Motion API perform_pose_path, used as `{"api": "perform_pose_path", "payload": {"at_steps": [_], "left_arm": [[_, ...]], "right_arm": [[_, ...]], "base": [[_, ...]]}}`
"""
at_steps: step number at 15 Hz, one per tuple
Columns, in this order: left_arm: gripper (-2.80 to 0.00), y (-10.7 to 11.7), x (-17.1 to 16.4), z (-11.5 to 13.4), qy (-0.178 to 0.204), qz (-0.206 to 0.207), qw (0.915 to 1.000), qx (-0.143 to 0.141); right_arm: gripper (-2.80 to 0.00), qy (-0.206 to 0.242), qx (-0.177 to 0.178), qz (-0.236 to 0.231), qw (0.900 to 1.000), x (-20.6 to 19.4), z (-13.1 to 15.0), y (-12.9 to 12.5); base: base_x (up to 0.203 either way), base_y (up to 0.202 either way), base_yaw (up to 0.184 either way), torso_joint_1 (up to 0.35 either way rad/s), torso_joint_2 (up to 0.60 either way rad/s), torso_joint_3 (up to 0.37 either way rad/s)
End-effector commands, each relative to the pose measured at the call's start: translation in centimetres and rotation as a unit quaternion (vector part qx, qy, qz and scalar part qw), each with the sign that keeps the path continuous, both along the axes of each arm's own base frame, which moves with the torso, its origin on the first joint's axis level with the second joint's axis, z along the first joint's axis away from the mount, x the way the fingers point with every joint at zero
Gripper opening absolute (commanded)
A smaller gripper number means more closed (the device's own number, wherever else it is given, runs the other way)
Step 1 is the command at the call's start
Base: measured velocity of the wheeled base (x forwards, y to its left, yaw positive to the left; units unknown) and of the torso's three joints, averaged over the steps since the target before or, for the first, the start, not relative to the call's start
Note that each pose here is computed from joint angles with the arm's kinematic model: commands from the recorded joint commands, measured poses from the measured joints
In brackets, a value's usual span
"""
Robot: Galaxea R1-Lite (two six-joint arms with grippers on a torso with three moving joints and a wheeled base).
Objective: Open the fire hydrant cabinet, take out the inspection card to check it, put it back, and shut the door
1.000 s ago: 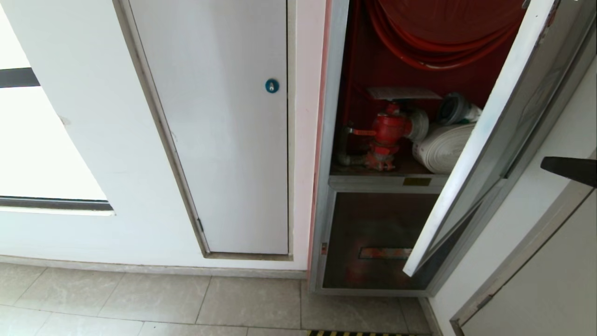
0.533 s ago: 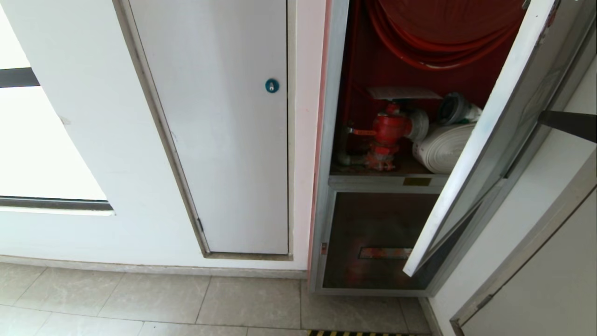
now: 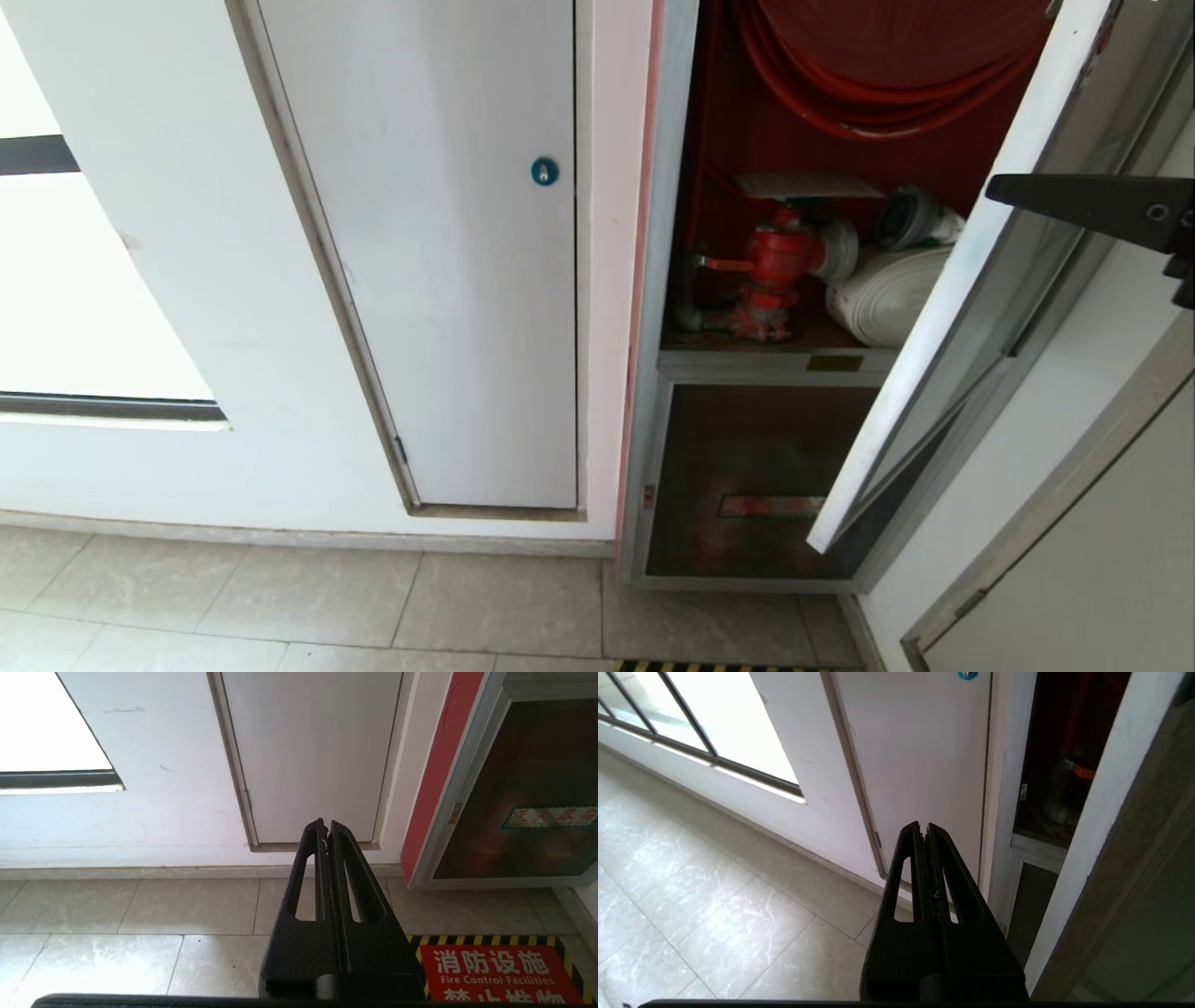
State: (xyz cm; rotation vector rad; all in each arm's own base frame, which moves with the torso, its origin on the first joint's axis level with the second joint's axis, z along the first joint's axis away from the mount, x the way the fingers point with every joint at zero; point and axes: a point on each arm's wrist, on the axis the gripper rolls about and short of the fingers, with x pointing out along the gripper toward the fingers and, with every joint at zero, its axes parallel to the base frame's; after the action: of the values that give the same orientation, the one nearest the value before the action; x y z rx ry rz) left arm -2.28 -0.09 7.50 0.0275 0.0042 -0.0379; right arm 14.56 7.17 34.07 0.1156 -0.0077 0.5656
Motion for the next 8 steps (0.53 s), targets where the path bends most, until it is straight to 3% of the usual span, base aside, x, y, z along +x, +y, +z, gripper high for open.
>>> {"api": "perform_pose_path", "payload": {"at_steps": [1, 3, 5, 8], "left_arm": [[-2.8, 0.0, 0.0, 0.0, 0.001, 0.0, 1.0, 0.0], [-2.8, 0.0, 0.0, 0.0, 0.001, 0.0, 1.0, 0.0], [-2.8, 0.0, 0.0, 0.0, 0.001, 0.0, 1.0, 0.0], [-2.8, 0.0, 0.0, 0.0, 0.001, 0.0, 1.0, 0.0]], "right_arm": [[-2.8, 0.023, -0.01, -0.004, 1.0, 2.2, -1.0, 1.5], [-2.8, -0.001, 0.0, -0.041, 0.999, 3.4, -1.0, 2.8], [-2.8, -0.028, -0.031, -0.055, 0.998, 4.0, -1.6, 3.5], [-2.8, -0.064, -0.032, -0.095, 0.993, 3.9, -2.5, 3.9]], "base": [[0.0, 0.0, 0.0, 0.0, 0.0, 0.0], [0.0, 0.0, 0.0, 0.0, 0.0, 0.0], [0.0, 0.0, 0.0, 0.0, 0.0, 0.0], [0.0, 0.0, 0.0, 0.0, 0.0, 0.0]]}}
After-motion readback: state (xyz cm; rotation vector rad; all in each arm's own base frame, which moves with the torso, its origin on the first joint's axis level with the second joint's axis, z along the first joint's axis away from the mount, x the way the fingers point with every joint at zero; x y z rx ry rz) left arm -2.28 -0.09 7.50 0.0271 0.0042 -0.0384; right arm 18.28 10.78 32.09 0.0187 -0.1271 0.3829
